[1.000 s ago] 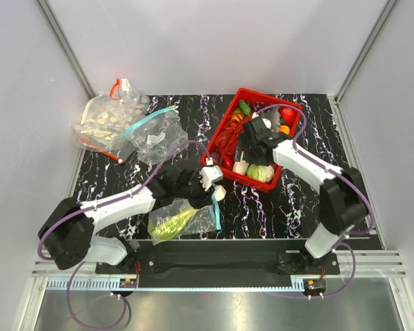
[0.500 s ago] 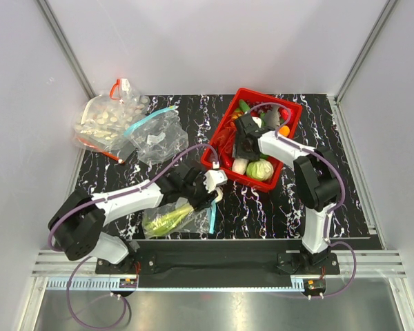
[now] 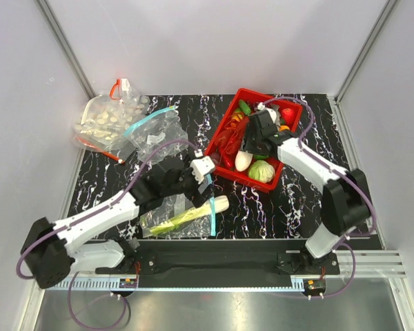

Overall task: Place the food in the zip-top bag and seal the zipper
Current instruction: Pick up the fake vegetable from the bin.

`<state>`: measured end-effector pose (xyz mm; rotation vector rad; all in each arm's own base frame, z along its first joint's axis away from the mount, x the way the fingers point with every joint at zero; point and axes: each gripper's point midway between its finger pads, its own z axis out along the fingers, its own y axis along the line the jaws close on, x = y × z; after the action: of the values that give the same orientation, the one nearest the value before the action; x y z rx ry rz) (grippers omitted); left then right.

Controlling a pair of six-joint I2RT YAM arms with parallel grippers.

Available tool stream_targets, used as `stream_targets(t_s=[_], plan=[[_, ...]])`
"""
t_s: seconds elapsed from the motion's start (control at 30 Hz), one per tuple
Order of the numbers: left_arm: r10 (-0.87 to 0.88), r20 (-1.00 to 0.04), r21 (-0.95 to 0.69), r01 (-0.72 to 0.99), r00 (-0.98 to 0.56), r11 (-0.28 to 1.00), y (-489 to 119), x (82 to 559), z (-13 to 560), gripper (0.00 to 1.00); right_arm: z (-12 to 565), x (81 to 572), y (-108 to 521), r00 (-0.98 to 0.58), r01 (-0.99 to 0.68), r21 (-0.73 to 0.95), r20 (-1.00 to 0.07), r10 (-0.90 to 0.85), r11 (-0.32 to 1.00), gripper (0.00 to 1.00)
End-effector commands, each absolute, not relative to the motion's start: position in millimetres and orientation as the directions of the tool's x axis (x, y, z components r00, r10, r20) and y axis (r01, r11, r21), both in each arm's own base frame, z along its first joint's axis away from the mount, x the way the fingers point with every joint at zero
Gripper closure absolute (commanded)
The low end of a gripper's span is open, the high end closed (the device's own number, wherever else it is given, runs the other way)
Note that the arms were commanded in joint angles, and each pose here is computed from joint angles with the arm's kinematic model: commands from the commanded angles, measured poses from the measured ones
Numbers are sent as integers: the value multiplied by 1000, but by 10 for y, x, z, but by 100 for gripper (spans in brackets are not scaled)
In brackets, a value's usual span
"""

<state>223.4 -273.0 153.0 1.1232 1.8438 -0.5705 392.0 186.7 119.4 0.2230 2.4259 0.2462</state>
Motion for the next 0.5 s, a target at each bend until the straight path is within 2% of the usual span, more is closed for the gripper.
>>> stream_targets(t_s=[0.0,0.1,0.17,0.27,0.3,0.33,0.4,0.47], plan=[[343,-922,50,825,-178,563,-2698,2298,1861,1,1713,3985,1830,-644,89,332,-700,308,939,70],[250,-947,14,748,-204,663,-2563,2371,1929,1,1865,3955,1774,-595,90,366,-726,345,926,72],[148,-978,13,664,-148,747,-2421,2494,2169,1,1958,3894,1725,-560,92,396,-739,376,914,73],[-64,-981,-142,455,-182,879,-2104,2632,2210,1,1938,3759,1735,-563,77,433,-724,398,898,75],[-190,-951,-271,360,-244,893,-2028,2641,2195,1,2011,3695,1743,-554,71,464,-718,422,883,76],[-201,-938,-285,299,-281,911,-1935,2633,2092,1,1901,3605,1730,-571,75,470,-703,424,880,77],[-134,-950,-244,408,-281,880,-2078,2570,2155,1,1927,3446,1767,-576,54,532,-675,461,845,80],[-112,-927,-263,408,-357,874,-2166,2551,2015,2,1843,3275,1771,-578,53,583,-644,501,811,81]])
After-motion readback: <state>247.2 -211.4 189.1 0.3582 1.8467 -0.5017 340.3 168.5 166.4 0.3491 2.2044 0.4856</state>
